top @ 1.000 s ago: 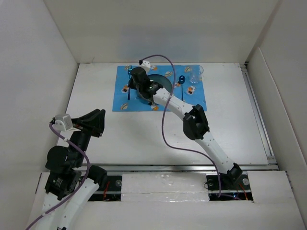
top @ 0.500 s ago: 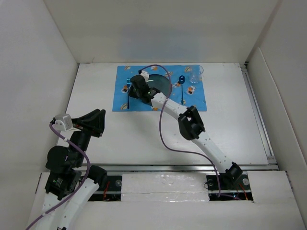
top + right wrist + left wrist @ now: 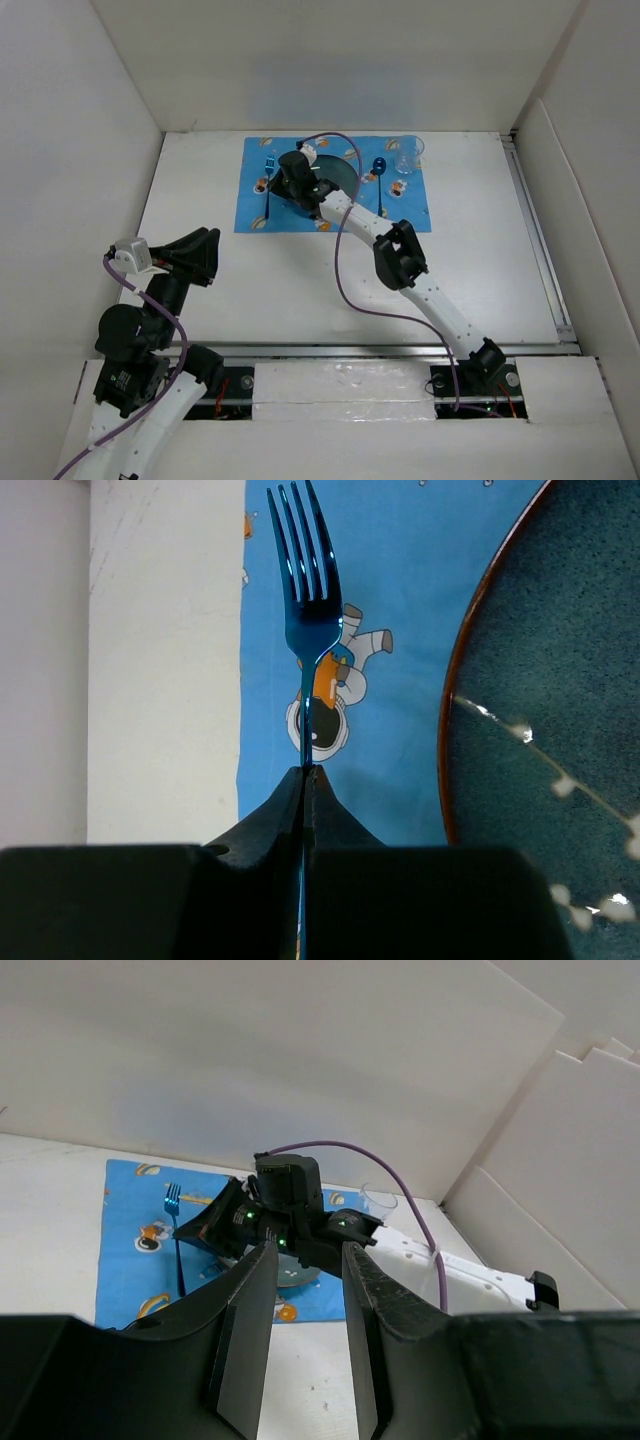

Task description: Set the dinner table for one person

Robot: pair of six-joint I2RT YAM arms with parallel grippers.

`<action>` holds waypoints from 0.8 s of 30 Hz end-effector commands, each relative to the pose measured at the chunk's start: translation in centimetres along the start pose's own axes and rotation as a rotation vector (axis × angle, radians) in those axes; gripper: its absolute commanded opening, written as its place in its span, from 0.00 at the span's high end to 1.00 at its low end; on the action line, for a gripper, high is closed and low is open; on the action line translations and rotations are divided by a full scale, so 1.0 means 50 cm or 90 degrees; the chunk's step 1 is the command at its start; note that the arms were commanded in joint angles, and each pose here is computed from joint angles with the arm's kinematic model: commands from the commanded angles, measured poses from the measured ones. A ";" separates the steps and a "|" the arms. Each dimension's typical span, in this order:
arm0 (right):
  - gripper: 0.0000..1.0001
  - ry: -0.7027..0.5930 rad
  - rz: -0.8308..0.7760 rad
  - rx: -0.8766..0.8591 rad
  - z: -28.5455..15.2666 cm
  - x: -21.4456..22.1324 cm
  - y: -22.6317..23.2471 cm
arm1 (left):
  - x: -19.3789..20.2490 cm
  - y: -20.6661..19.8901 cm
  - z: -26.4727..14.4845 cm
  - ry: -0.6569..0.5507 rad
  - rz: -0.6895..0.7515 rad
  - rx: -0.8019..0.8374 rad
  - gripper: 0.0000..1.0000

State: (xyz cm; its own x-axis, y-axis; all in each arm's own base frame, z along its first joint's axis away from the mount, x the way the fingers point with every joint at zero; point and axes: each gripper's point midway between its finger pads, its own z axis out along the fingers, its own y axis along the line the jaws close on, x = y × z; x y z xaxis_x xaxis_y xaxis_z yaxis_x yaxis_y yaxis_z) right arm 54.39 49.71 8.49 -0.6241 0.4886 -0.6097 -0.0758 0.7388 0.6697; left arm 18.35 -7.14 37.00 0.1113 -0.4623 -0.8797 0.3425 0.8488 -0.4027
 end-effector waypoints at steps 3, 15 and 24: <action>0.92 -0.010 0.033 -0.052 0.000 -0.025 0.039 | -0.019 -0.008 0.001 -0.025 -0.005 0.010 0.71; 0.76 0.004 0.041 -0.035 0.000 -0.032 0.011 | -0.020 -0.006 -0.002 -0.026 -0.005 0.006 0.71; 0.77 -0.030 -0.002 -0.057 -0.046 -0.091 0.057 | -0.018 -0.005 -0.001 -0.025 -0.004 0.005 0.71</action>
State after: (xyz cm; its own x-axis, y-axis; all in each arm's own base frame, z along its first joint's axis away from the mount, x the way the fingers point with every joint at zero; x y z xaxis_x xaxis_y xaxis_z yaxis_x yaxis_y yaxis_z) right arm 54.54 48.56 5.40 -0.6669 0.4812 -0.5690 -0.0419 0.7381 0.6734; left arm 18.36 -7.01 36.95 0.1130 -0.4625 -0.8794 0.3358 0.8507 -0.4044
